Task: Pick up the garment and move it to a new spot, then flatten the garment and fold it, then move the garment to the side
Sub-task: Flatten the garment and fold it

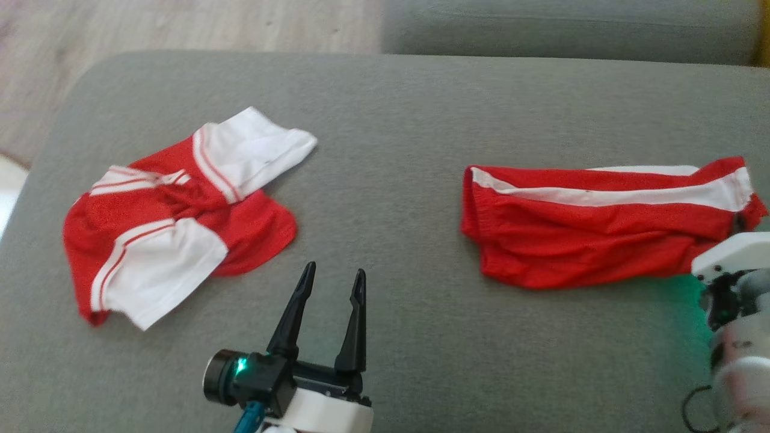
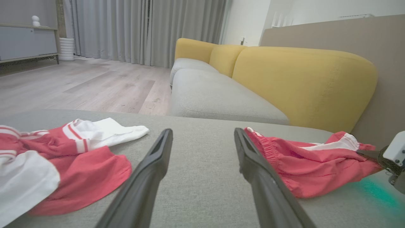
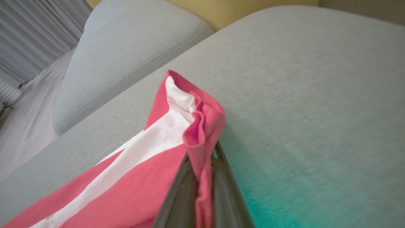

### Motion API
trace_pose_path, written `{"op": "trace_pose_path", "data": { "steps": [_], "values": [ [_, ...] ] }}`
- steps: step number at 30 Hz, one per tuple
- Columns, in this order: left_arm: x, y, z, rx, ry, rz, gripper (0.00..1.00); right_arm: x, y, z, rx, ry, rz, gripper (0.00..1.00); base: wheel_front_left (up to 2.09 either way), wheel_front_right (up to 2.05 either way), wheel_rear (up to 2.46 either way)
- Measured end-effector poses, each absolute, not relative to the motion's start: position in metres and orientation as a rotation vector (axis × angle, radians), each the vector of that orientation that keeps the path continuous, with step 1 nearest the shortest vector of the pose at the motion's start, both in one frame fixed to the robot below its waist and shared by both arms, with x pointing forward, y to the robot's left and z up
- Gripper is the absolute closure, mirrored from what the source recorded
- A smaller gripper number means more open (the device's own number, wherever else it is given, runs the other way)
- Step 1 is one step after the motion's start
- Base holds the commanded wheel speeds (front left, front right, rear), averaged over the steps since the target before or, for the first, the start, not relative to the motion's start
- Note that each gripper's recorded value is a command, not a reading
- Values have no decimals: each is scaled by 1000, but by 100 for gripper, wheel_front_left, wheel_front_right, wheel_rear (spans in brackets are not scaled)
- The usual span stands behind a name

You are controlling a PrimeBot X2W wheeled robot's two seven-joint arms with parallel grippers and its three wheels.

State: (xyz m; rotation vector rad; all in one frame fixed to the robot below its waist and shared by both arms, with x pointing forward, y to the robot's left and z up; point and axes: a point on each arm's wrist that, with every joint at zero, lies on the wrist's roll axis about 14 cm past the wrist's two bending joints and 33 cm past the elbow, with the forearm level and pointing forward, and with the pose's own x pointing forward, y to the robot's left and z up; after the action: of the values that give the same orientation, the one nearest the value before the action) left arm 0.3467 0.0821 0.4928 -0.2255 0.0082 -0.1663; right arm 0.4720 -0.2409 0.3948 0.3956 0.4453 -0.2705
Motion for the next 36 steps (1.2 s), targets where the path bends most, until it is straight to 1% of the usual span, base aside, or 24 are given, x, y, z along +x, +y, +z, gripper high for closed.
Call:
{"op": "trace_pose_path", "data": {
  "steps": [7,10,13,20,24,30,36],
  "values": [
    [350,57,500,-233,-7,-251,0,439,-309,408,340,393,-383,100,0,0,0],
    [351,52,499,-236,-2,-272,0,437,-315,413,329,368,-389,100,0,0,0],
    [352,50,496,-233,7,-278,0,447,-308,426,283,319,-349,100,0,0,0],
    [348,50,497,-225,2,-284,0,474,-256,467,250,180,-187,100,0,0,0],
    [345,54,498,-224,-4,-273,0,481,-224,492,225,96,-84,100,0,0,0],
    [338,63,492,-219,13,-240,0,462,-163,483,138,105,108,100,0,0,0],
    [337,68,490,-221,18,-227,0,431,-90,448,43,212,338,100,0,0,0]
  ]
}}
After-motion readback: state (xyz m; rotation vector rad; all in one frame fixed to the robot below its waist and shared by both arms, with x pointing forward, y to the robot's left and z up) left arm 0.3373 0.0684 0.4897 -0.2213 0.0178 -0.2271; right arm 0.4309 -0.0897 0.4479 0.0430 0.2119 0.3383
